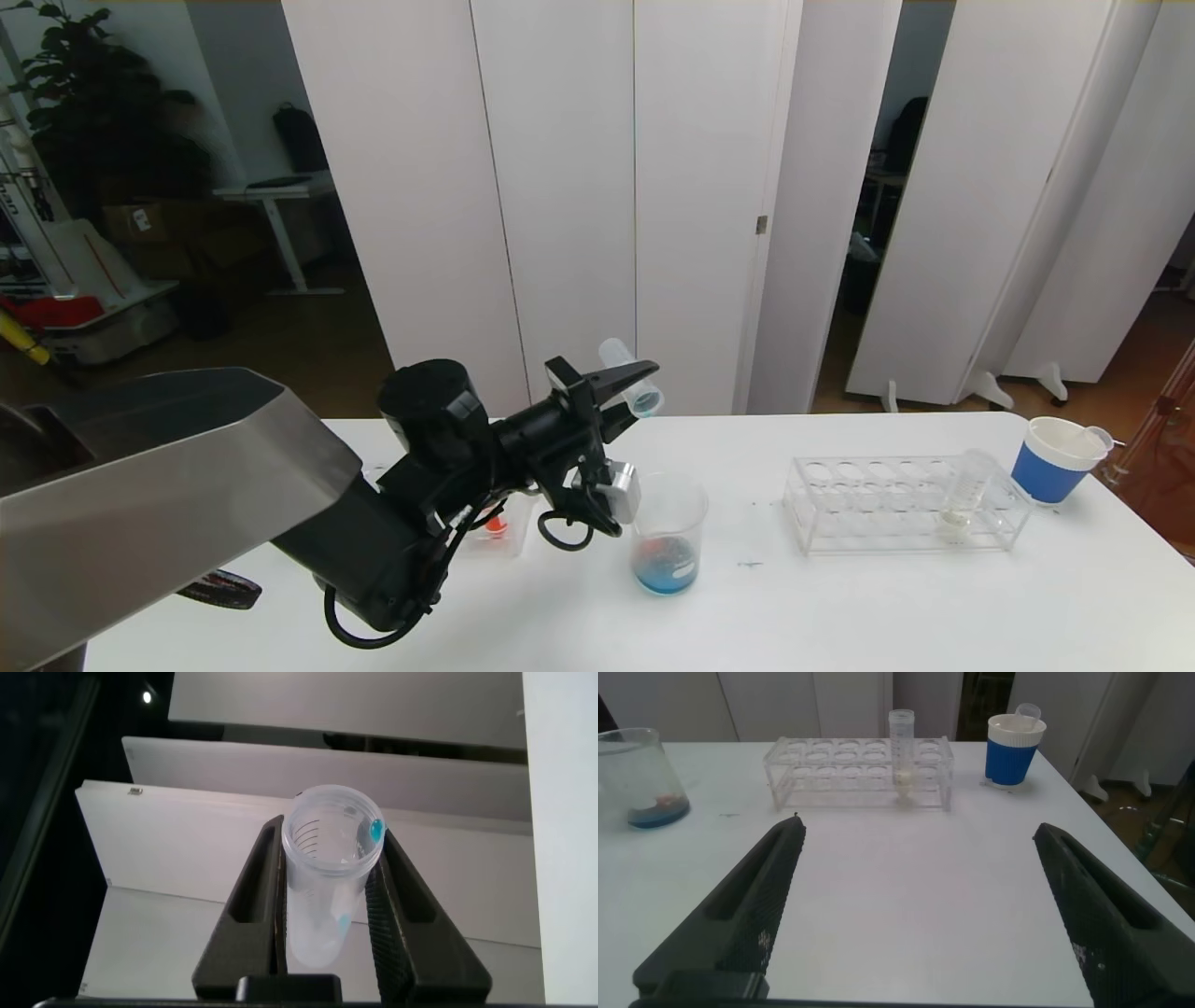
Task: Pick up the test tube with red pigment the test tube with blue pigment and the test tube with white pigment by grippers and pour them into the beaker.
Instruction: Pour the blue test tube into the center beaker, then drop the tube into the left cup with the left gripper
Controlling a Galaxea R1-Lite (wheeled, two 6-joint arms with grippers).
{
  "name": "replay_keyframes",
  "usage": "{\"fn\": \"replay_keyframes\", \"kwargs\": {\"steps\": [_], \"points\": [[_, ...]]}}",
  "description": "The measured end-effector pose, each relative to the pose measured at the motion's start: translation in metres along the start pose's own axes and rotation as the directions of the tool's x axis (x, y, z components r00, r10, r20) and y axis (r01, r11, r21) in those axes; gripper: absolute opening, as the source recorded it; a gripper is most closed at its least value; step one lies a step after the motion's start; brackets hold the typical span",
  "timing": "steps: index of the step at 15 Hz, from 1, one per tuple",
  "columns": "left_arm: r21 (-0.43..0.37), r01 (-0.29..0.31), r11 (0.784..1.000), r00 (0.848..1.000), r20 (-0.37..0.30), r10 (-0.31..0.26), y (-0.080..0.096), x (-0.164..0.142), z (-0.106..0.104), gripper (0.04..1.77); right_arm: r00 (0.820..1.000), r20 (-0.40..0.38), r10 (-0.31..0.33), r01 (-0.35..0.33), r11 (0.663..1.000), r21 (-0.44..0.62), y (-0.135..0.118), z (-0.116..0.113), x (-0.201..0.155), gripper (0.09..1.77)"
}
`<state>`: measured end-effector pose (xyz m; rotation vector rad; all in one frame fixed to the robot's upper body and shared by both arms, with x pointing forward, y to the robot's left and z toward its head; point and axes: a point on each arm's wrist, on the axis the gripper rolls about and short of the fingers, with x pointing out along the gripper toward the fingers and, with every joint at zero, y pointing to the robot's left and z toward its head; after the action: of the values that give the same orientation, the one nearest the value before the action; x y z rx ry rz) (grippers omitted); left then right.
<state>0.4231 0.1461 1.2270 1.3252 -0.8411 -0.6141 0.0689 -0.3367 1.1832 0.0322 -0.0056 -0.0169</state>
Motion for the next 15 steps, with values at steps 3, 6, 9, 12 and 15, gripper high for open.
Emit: {"fn": "replay_keyframes", "kwargs": {"steps": [3,6,9,12,15], "points": [[-0.075,-0.02,0.997,0.987,-0.16,0.008,0.015,-0.007,0.002,0.57,1.0,0.0,0.0,0.0,1.0,0.0,0.0,0.0,0.0,1.75],[-0.217,-0.051,0.975,0.958,-0.287,-0.014,0.026,-0.012,0.004,0.57,1.0,0.0,0.0,0.0,1.0,0.0,0.0,0.0,0.0,1.75],[-0.386,-0.206,0.899,0.841,-0.539,-0.039,0.035,-0.018,0.004,0.57,1.0,0.0,0.0,0.0,1.0,0.001,0.0,0.0,0.0,1.75],[-0.47,-0.312,0.826,0.792,-0.609,-0.047,0.051,-0.027,0.009,0.57,1.0,0.0,0.0,0.0,1.0,0.0,0.0,0.0,0.0,1.75],[-0.561,-0.37,0.74,0.772,-0.629,-0.091,0.066,-0.042,0.013,0.57,1.0,0.0,0.0,0.0,1.0,0.0,0.0,0.0,0.0,1.75]]}}
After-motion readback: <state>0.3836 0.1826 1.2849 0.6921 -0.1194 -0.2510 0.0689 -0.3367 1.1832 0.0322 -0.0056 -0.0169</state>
